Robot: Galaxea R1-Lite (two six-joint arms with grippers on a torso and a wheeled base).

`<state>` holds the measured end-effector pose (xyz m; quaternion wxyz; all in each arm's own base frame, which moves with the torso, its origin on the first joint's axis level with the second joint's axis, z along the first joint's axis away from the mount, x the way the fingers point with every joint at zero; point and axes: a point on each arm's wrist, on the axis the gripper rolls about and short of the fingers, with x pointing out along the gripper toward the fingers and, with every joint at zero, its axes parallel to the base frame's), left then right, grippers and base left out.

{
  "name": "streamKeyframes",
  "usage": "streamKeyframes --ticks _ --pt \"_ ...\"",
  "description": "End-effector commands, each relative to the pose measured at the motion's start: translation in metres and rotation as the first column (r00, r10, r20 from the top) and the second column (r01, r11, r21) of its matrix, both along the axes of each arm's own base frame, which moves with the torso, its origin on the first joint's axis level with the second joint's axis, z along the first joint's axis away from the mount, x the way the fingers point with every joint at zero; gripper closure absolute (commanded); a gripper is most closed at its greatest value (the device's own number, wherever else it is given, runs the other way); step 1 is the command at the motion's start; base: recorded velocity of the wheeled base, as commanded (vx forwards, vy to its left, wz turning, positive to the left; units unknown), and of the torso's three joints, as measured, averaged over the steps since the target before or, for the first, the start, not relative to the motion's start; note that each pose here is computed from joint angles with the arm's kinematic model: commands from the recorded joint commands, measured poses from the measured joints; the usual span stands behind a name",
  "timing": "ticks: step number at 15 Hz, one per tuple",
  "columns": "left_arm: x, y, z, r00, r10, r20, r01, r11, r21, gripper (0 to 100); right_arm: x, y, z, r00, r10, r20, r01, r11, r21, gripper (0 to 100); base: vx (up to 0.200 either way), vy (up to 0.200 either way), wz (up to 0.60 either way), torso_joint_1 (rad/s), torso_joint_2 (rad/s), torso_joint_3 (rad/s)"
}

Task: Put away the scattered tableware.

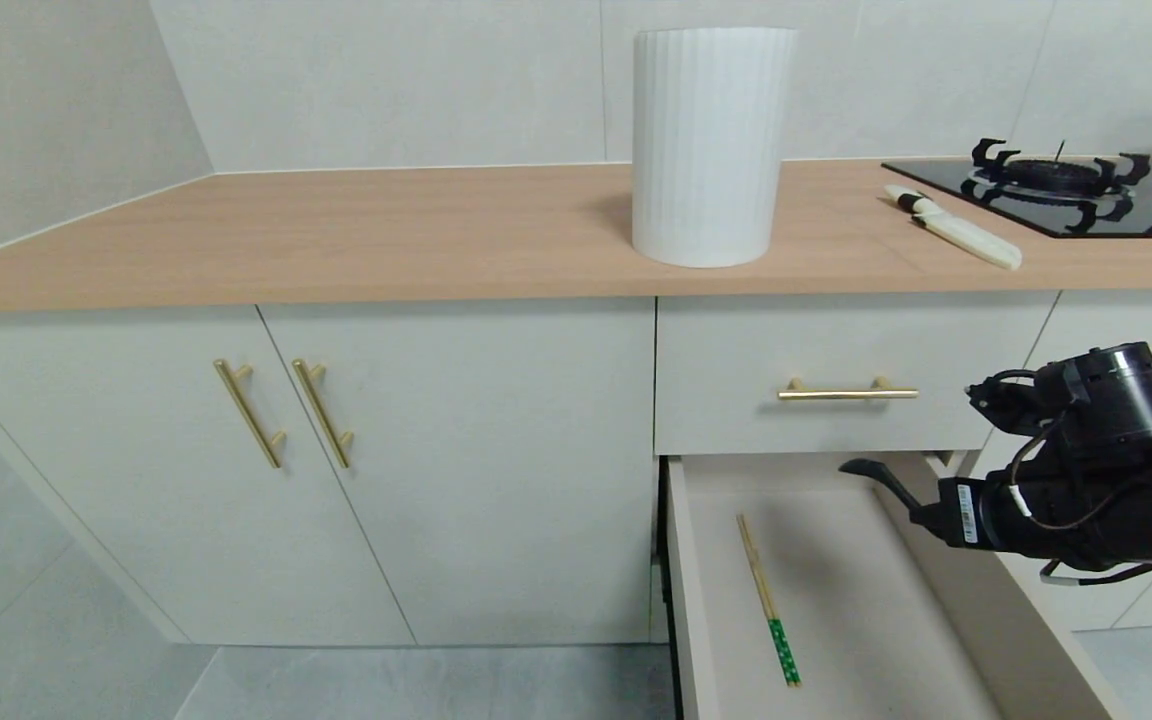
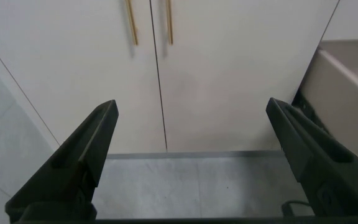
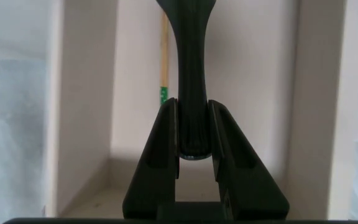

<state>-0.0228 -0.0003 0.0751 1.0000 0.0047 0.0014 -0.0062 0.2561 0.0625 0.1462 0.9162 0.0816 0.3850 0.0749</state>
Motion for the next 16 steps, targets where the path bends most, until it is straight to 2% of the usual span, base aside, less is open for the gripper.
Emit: streamKeyframes --ticks 1,8,11,16 --pt "0.000 0.000 0.000 1.000 0.000 0.000 0.000 1.000 0.000 0 0.001 0.001 -0.002 1.000 0.001 -0.005 -0.001 1.000 -0.001 100 0.000 0.000 0.00 -0.036 0.25 0.188" --pt "0.000 0.000 0.000 1.000 0.000 0.000 0.000 1.000 0.000 0 0.003 0.005 -0.011 0.999 0.019 -0.036 -0.020 1.000 -0.010 100 0.000 0.000 0.00 -0.012 0.04 0.030" --pt "0.000 0.000 0.000 1.000 0.000 0.000 0.000 1.000 0.000 0 0.012 0.026 -0.043 0.995 0.076 -0.062 -0.079 0.996 -0.050 100 0.000 0.000 0.00 0.000 0.00 0.000" --pt "0.000 0.000 0.000 1.000 0.000 0.000 0.000 1.000 0.000 0 0.036 0.039 -0.107 0.994 0.068 -0.091 -0.074 0.995 -0.070 100 0.000 0.000 0.00 0.000 0.00 0.000"
